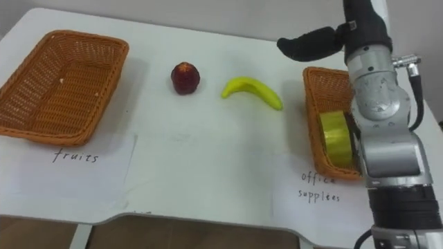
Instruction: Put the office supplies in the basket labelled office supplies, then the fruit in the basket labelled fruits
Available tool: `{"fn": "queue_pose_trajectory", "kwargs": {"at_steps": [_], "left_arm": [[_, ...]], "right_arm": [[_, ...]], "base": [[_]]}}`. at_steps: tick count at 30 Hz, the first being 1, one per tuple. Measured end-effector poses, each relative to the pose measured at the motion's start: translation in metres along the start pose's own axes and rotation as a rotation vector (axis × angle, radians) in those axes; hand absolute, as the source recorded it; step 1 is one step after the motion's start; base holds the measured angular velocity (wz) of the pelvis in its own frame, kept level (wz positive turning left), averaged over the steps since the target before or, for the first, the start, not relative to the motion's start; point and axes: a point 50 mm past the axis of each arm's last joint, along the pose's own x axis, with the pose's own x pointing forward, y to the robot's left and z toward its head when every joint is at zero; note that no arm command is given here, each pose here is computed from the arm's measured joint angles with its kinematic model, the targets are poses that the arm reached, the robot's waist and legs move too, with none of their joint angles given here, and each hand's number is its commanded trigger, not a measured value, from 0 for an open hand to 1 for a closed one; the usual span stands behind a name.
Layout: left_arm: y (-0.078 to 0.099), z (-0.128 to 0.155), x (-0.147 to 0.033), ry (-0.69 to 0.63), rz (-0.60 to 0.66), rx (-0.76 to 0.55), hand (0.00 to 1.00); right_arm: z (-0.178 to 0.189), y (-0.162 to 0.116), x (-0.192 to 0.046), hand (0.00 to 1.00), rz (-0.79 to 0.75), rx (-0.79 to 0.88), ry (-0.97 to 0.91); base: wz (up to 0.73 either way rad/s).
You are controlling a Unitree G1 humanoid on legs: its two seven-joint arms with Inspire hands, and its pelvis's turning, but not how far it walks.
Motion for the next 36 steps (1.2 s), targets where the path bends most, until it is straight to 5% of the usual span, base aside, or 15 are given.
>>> {"fn": "queue_pose_trajectory", "kwargs": {"at_steps": [36], "left_arm": [[0.006,-0.007,0.001,0.063,-0.065,0.069,0.0]], "right_arm": [[-0.045,0.004,0.008,0.0,0.21,-0.172,0.229]], "base": [[0.03]]}}
